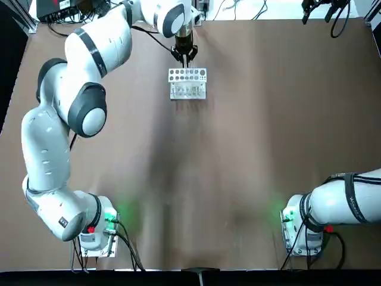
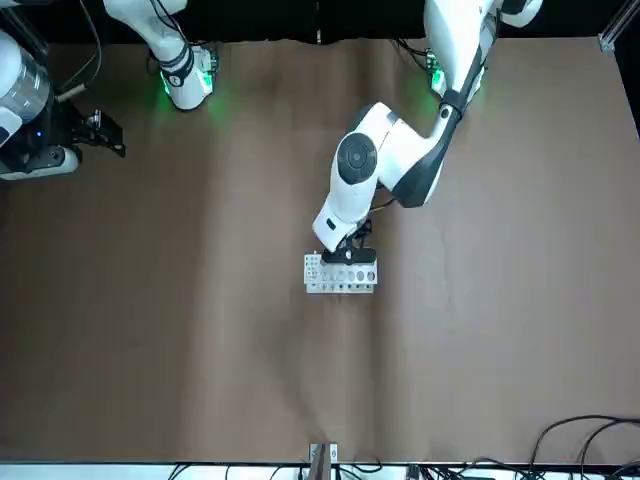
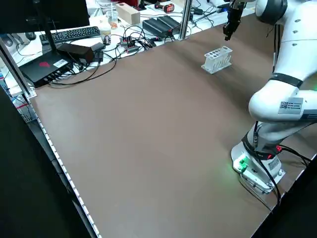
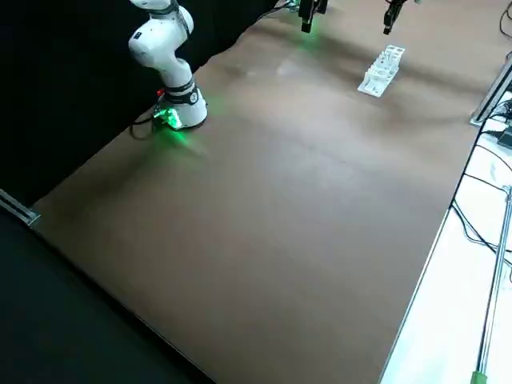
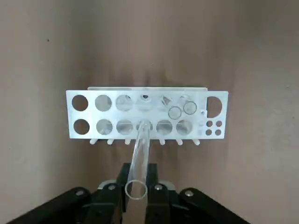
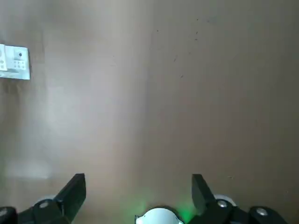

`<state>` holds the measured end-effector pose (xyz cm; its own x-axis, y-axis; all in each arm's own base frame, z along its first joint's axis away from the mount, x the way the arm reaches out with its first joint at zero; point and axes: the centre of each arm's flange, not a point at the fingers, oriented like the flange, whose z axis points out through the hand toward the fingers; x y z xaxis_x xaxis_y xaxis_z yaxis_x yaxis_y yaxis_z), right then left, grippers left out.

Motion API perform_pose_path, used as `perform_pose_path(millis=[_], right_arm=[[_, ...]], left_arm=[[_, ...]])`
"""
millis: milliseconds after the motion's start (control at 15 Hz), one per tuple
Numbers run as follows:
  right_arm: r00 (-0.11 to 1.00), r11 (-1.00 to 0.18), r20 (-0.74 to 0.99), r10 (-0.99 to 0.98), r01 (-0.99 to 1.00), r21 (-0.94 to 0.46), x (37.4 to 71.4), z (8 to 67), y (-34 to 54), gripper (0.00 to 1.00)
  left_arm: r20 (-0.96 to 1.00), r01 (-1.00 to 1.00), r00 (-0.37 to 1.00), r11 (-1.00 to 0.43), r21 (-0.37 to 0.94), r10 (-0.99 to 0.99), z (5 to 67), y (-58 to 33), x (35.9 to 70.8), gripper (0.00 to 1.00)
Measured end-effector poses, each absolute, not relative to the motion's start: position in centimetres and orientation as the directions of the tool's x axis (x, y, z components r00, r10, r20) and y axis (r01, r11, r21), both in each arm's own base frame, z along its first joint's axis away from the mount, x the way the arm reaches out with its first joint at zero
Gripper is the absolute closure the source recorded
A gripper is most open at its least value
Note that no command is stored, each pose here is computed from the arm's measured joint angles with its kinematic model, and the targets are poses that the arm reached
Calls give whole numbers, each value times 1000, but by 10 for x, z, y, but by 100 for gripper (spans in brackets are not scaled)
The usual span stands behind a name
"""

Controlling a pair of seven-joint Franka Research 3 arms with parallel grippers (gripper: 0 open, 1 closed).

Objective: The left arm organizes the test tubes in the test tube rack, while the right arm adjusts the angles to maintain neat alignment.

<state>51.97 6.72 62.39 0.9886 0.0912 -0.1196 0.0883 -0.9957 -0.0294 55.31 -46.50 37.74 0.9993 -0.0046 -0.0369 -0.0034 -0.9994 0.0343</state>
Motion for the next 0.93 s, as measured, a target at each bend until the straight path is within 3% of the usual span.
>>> perform_pose_path(millis=[933], right_arm=[[989,-996,-120,90,87,-29,520,624,67,0]], left_arm=[[-16,20,1000,-999,49,19,402,-456,557,80]])
